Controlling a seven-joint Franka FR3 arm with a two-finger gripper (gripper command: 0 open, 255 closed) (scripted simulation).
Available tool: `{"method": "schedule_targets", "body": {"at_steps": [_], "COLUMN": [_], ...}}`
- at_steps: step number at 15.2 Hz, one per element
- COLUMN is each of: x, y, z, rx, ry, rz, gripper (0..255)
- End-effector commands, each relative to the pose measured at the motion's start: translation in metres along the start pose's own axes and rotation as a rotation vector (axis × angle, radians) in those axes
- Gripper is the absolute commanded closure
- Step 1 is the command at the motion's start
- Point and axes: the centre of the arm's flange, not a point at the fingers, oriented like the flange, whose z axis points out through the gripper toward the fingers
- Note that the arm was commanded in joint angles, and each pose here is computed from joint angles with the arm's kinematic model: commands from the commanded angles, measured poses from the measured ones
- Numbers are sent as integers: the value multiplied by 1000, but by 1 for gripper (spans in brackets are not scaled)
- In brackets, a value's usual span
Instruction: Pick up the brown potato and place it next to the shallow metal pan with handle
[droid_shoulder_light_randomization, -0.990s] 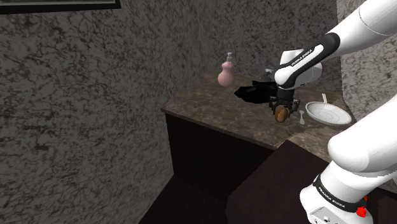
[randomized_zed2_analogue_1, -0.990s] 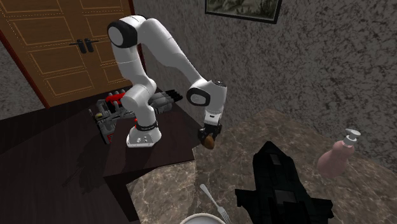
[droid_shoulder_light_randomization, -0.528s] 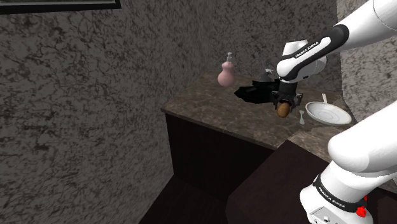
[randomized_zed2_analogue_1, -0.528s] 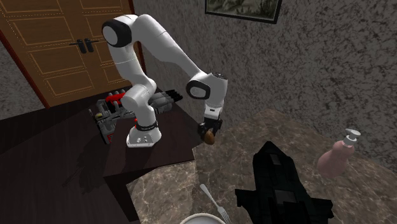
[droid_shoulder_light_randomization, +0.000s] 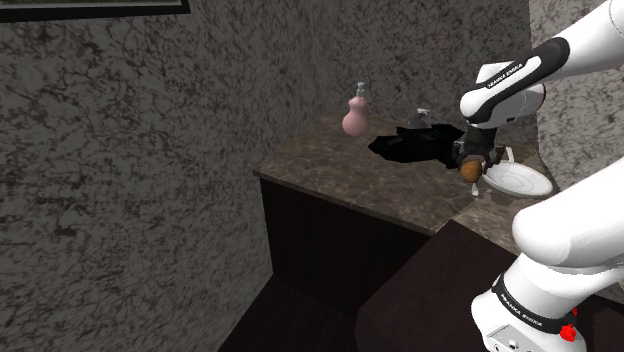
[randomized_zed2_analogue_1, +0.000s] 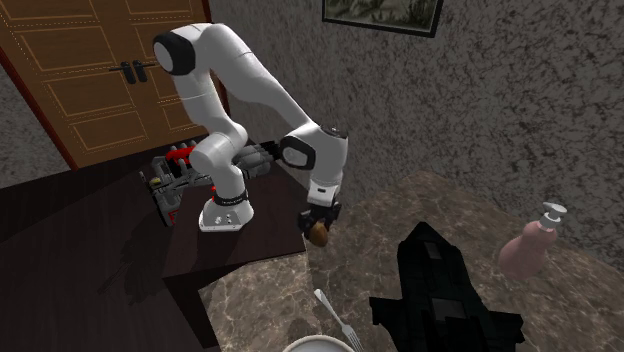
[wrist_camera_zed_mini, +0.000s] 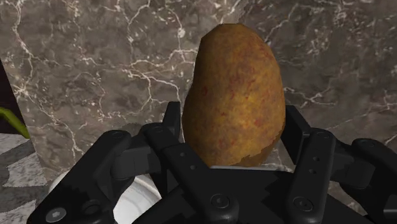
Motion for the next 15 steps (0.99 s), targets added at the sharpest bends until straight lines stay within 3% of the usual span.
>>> {"method": "schedule_targets", "body": {"at_steps": [1, 15], "x": [15, 107], "y": [23, 162], "z": [4, 31], "rx": [-1, -1], "ry": [0, 0], "rz": [-2, -2], "gripper": [255, 255]}}
